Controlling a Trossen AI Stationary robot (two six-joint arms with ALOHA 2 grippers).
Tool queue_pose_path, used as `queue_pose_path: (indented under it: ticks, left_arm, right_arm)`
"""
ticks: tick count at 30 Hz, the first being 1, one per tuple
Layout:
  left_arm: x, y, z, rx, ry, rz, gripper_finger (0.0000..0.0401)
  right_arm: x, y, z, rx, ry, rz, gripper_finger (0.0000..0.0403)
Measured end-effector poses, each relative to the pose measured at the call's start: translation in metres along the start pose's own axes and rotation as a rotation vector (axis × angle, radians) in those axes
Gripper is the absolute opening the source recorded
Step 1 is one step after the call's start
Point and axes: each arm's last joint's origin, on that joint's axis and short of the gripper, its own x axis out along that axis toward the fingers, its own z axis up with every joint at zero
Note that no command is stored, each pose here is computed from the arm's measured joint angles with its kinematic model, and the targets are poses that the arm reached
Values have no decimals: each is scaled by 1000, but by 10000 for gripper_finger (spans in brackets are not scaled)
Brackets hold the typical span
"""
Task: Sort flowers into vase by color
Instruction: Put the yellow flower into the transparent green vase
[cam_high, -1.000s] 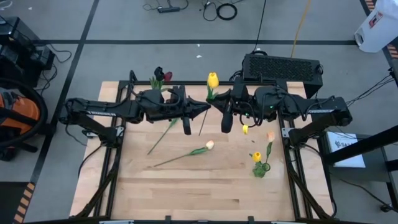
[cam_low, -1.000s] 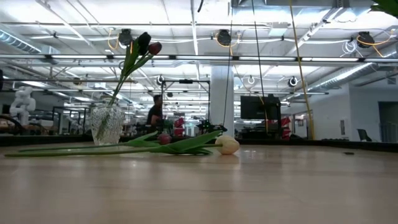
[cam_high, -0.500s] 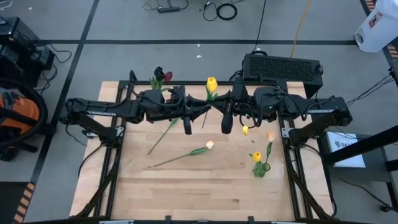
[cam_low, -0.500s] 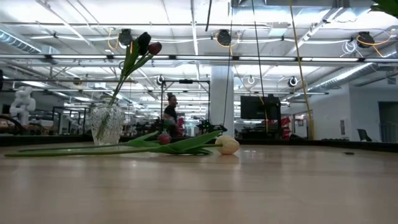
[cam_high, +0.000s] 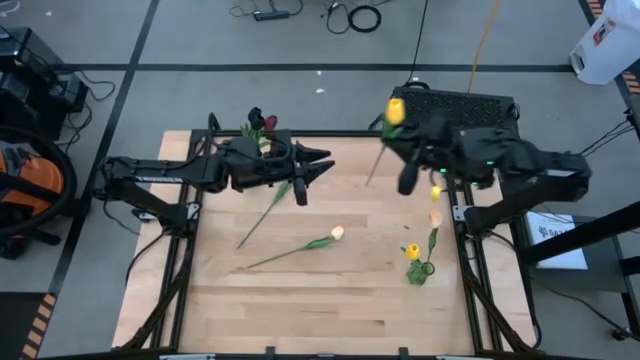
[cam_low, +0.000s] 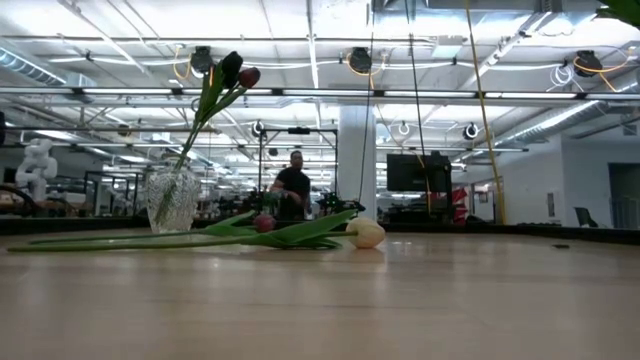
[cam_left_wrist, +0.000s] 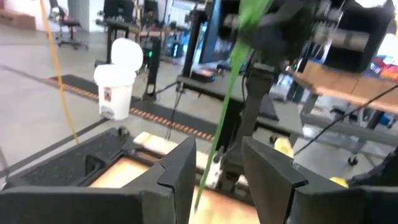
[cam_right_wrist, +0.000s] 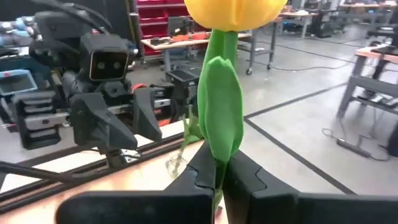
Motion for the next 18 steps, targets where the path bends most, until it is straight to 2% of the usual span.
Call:
queue_pose_path:
  ticks: [3, 5, 11, 18]
  left_arm:
    - [-1, 1, -3, 8, 36, 10, 137]
    - [-1, 2, -5, 12, 54, 14, 137]
    - [-1, 2, -7, 15, 77, 19, 137]
    - [-1, 3, -8, 13, 92, 23, 137]
  right_arm:
    - [-25, -9, 3, 7, -13, -19, 0]
    - [-41, -15, 6, 52, -36, 0, 0]
    - [-83, -33, 16, 200, -107, 124, 0]
    - [-105, -40, 14, 220, -75, 282, 0]
